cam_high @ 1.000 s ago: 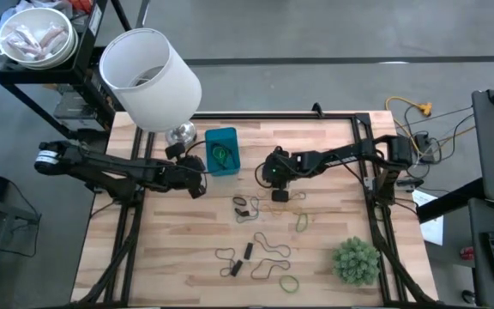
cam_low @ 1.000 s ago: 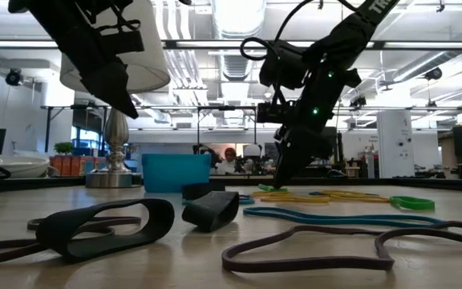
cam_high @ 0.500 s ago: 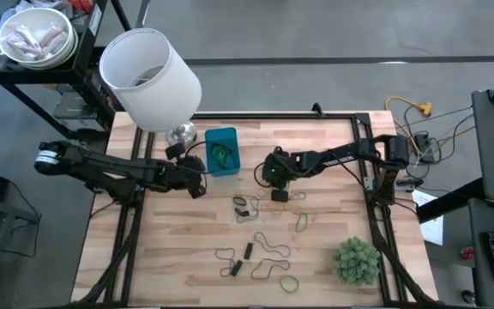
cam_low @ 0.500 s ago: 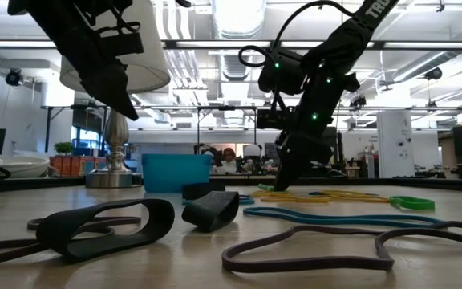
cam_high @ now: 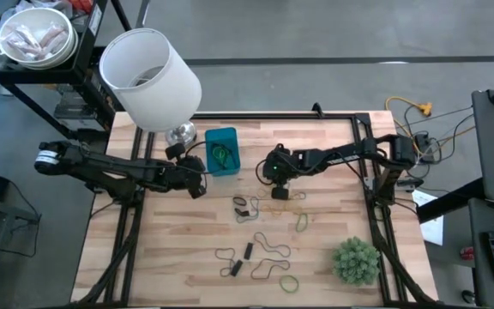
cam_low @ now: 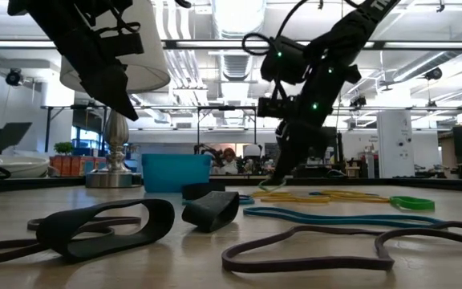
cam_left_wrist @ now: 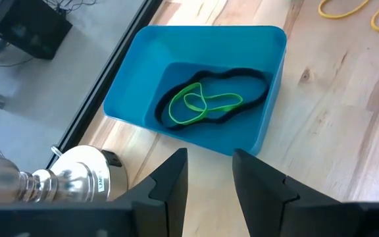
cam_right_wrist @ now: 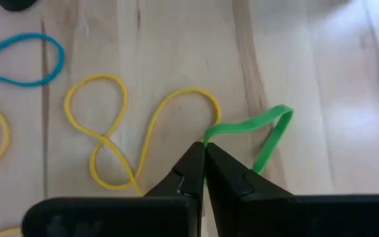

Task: Pick and place rubber bands into bin
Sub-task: Put the top green rubber band into the blue bin, then put the black rubber band into the blue bin, then put the top green rubber band into the blue bin

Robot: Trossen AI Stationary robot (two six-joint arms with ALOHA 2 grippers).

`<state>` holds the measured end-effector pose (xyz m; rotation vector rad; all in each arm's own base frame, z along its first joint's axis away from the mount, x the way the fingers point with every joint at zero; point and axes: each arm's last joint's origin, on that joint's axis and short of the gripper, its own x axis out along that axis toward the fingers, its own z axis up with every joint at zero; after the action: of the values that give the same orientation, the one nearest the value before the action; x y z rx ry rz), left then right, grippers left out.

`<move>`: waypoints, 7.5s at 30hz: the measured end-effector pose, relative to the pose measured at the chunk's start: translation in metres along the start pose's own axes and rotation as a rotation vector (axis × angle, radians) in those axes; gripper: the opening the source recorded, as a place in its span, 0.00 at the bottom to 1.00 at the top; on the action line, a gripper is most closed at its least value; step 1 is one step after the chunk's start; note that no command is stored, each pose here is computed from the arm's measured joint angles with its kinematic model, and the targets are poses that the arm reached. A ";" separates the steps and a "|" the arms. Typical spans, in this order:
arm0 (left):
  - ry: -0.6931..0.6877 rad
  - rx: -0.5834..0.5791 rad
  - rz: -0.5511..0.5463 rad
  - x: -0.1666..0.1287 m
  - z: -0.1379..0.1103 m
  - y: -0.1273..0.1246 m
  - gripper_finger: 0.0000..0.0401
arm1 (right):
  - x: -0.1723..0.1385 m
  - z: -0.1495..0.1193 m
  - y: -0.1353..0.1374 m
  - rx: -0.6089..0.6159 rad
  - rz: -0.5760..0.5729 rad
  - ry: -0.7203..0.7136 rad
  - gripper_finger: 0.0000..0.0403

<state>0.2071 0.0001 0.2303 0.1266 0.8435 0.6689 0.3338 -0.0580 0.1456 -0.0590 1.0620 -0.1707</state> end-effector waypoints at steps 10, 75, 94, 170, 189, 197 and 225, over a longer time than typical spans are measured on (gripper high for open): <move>-0.001 0.000 0.000 0.000 0.000 0.000 0.26 | -0.031 0.030 -0.005 -0.083 -0.024 -0.198 0.02; -0.019 0.160 -0.365 0.015 -0.001 -0.029 0.26 | -0.050 0.116 -0.027 -0.226 0.380 0.020 0.39; -0.116 0.551 -0.553 0.062 0.015 -0.090 0.26 | -0.108 0.036 0.050 -0.162 0.382 0.058 0.31; 0.018 0.285 0.066 0.096 0.046 0.009 0.03 | -0.116 -0.060 0.055 0.023 0.253 -0.272 0.18; 0.029 0.302 -0.014 0.083 0.040 -0.016 0.23 | -0.107 -0.071 0.056 -0.049 0.243 -0.259 0.17; 0.032 0.291 -0.052 0.072 0.035 -0.032 0.23 | -0.095 -0.085 0.053 -0.010 0.117 -0.255 0.15; 0.033 0.268 -0.068 0.067 0.033 -0.038 0.23 | -0.080 -0.126 0.071 0.024 0.306 -0.079 0.15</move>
<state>0.2821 0.0149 0.1950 0.3282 0.9623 0.4933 0.1942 0.0301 0.1439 0.1178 0.9771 0.0948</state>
